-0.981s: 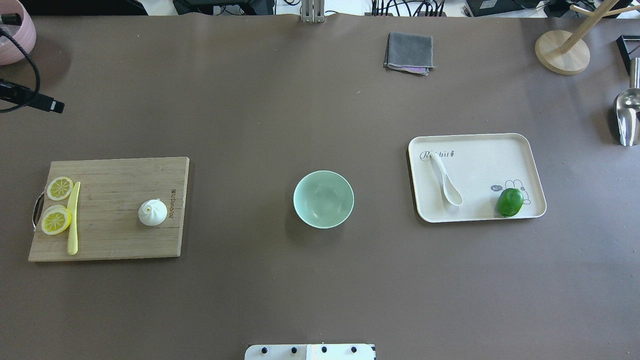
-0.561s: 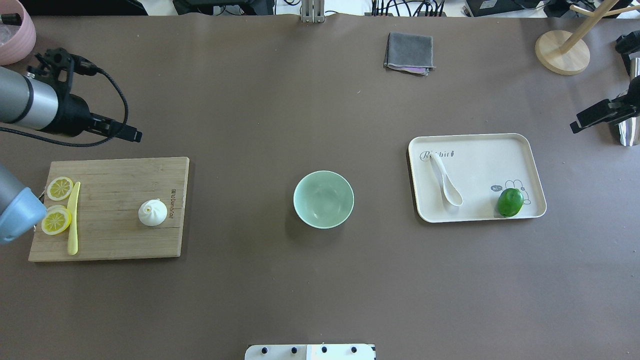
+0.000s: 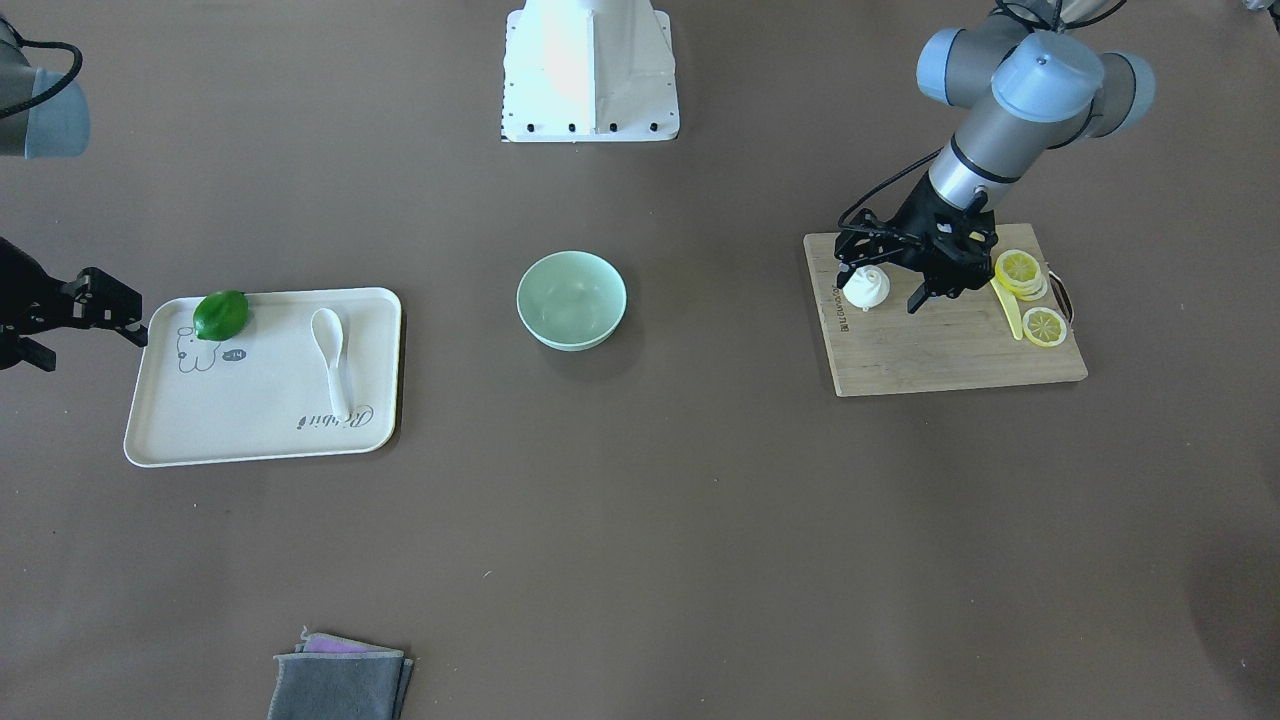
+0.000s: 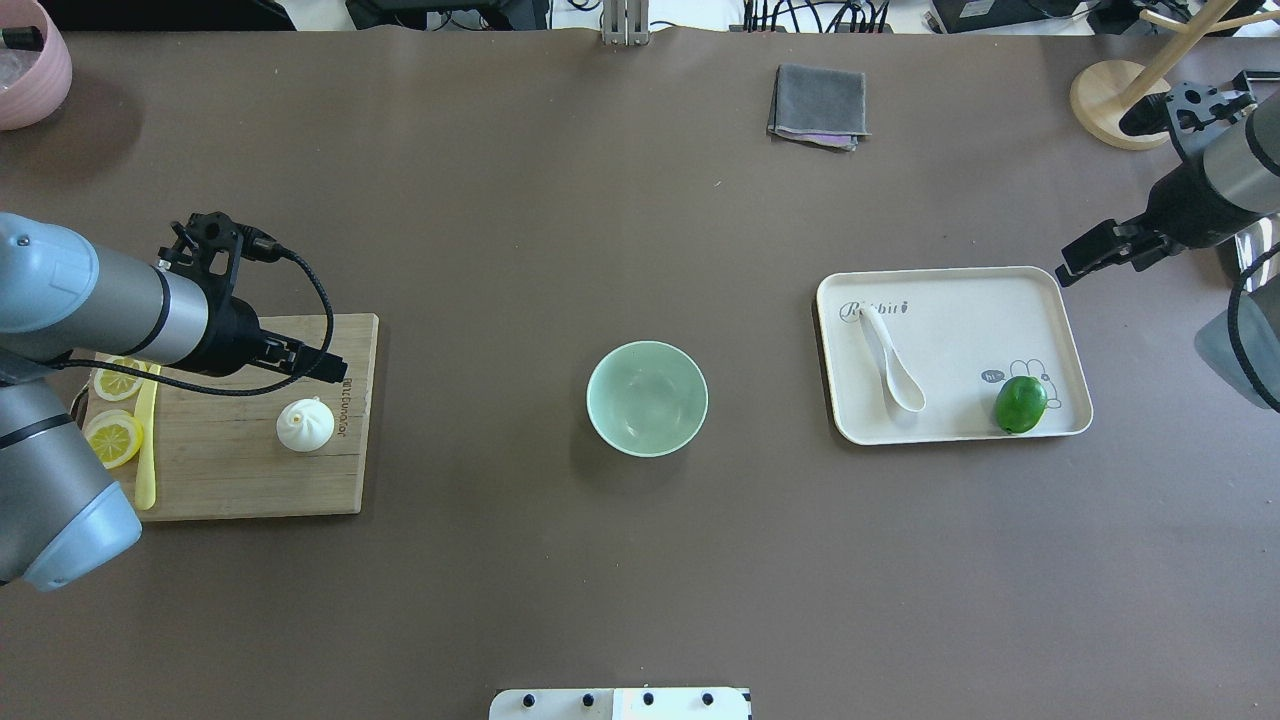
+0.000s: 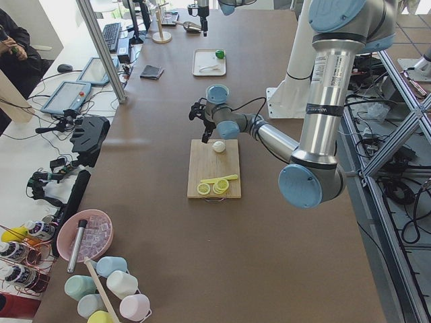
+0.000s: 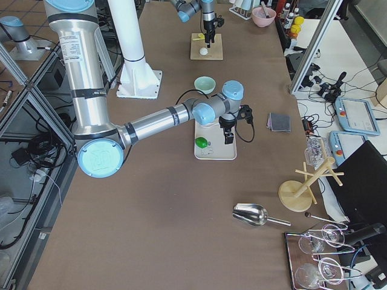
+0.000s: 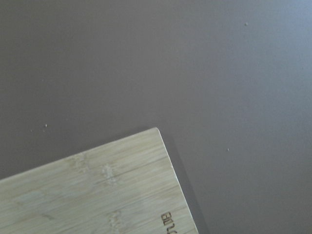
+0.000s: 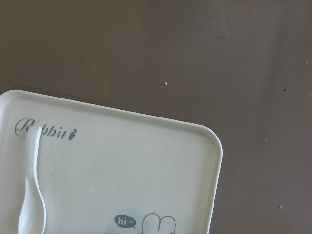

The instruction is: Put spoon and bun in bowl

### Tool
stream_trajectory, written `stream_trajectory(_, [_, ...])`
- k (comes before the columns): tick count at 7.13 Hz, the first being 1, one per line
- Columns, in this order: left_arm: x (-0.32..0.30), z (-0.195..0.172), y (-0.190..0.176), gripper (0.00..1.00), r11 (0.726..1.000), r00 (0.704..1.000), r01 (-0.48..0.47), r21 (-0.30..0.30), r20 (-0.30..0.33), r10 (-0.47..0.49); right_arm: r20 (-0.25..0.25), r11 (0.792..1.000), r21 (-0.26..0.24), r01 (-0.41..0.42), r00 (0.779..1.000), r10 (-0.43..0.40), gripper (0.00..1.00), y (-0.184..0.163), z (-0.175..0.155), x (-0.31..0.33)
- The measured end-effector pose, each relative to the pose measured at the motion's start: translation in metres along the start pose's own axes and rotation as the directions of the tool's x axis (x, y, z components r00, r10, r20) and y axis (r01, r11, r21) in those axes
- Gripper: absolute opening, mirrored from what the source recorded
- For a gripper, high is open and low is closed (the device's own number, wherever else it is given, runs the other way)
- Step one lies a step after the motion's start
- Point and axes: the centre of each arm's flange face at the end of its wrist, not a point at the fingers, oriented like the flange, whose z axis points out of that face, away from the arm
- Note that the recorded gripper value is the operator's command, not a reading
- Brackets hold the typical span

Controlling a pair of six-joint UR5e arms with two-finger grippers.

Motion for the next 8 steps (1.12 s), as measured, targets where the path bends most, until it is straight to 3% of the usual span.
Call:
stream_trajectory(4, [0.004,0.023,0.03,0.97,0.998,1.0,-0.023,-0.057,0.015,0.024,0.003,1.0,-0.023,-0.008,1.0,0.008,1.0,-0.008,0.016,-0.013])
stream_trajectory(5, [0.004,0.027,0.033,0.89,0.998,0.999,-0.026,-0.058,0.022,0.028,0.003,1.0,-0.028,-0.008,1.0,0.008,1.0,-0.012,0.019,-0.015])
stream_trajectory(6, [0.003,0.029,0.034,0.66,0.998,0.999,-0.028,-0.061,0.026,0.03,0.002,0.999,-0.031,-0.008,1.0,0.008,1.0,-0.014,0.022,-0.016])
stream_trajectory(8, [0.0,0.033,0.036,0.0,0.997,0.999,-0.029,-0.066,0.033,0.031,0.001,0.999,-0.036,-0.009,1.0,0.009,1.0,-0.019,0.026,-0.018])
